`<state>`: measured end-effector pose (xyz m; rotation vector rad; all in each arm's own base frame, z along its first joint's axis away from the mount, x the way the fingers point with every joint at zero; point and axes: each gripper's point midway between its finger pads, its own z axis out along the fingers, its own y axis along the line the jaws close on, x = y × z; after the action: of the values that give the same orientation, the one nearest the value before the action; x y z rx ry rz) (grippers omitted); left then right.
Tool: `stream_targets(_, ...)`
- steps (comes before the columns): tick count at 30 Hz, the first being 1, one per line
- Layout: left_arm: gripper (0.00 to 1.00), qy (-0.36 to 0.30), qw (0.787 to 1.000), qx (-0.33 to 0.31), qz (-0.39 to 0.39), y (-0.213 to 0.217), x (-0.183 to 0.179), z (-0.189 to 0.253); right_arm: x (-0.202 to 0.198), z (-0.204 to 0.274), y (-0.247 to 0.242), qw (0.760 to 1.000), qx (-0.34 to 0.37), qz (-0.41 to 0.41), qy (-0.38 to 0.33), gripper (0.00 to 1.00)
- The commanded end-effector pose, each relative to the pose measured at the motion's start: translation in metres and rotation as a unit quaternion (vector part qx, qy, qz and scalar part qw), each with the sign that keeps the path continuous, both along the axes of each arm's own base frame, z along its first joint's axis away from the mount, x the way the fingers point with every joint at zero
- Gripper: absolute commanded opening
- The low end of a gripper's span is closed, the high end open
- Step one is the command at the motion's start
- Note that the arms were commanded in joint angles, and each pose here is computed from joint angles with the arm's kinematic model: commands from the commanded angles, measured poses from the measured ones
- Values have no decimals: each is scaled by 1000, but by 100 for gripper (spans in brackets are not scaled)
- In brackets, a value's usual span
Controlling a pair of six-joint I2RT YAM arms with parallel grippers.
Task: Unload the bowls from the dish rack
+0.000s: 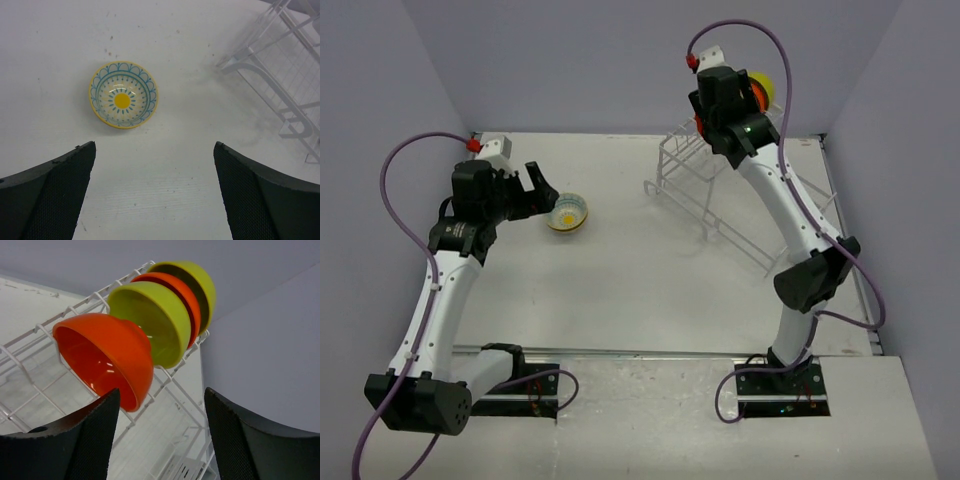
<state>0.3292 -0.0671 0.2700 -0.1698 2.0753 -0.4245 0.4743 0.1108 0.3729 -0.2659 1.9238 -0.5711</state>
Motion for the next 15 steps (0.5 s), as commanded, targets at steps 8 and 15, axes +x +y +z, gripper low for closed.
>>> stream_targets(8,100,6,999,16,-42,-10,-9,-9,34,-7,-5,997,-73,-22,-16,47)
stream_targets(15,100,3,999,21,-45,-12,-8,-9,37,-27,-4,995,-96,-29,-1,23)
